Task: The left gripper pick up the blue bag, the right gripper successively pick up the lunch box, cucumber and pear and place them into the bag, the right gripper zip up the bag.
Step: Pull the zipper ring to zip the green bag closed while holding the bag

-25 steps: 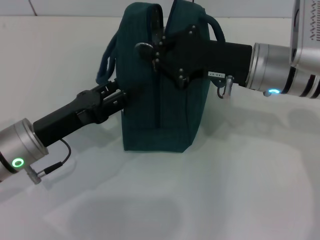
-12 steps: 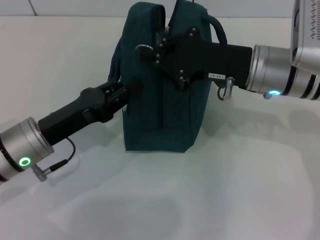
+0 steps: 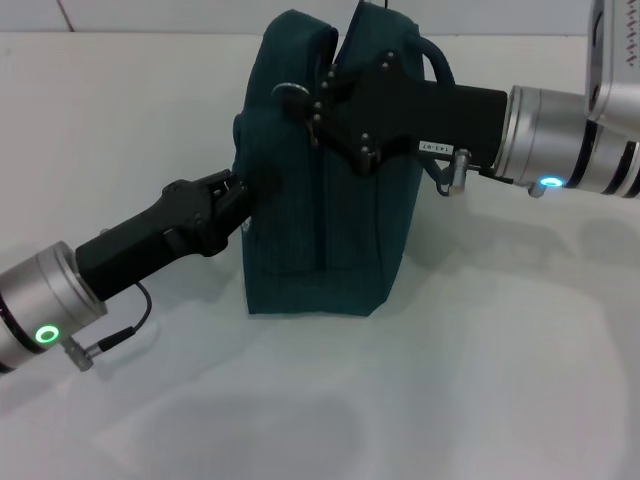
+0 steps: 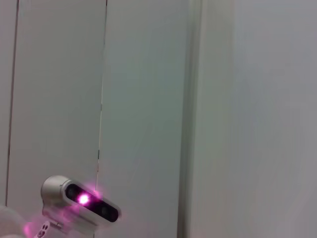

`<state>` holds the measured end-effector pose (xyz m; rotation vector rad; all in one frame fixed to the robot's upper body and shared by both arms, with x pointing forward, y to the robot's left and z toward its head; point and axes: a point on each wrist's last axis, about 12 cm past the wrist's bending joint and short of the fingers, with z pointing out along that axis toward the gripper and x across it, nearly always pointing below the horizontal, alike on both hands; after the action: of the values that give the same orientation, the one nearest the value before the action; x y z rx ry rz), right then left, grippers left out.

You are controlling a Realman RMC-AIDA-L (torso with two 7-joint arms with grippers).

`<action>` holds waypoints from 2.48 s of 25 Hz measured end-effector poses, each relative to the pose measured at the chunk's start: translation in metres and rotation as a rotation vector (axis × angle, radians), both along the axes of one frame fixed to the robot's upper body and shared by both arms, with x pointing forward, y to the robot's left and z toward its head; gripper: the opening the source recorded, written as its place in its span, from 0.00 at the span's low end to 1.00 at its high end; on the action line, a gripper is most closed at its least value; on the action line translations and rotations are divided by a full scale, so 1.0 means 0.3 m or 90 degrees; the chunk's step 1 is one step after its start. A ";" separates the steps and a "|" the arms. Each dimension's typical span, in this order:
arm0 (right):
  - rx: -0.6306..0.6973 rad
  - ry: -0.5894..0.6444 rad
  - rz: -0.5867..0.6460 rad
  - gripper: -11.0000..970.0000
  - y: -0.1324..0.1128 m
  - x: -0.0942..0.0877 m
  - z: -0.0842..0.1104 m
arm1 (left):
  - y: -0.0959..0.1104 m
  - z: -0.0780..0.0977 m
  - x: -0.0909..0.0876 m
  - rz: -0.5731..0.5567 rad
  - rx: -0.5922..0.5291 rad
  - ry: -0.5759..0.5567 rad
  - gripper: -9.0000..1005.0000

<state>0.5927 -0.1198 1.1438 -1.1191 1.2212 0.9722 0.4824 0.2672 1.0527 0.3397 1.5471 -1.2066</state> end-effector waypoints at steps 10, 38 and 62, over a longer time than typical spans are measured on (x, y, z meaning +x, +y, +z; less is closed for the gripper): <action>0.022 0.010 -0.007 0.08 -0.017 0.000 0.005 | -0.005 -0.012 -0.012 -0.010 0.001 0.008 0.06; 0.051 0.102 -0.034 0.10 -0.046 0.023 0.005 | -0.024 -0.008 -0.054 -0.055 -0.004 -0.027 0.06; 0.082 0.280 -0.037 0.11 -0.030 0.031 -0.007 | -0.034 -0.009 -0.094 -0.069 0.004 -0.097 0.06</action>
<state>0.6020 -0.1289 1.1418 -0.7861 1.5064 1.2751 0.4543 0.2571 1.0499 0.5133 1.4156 -1.2302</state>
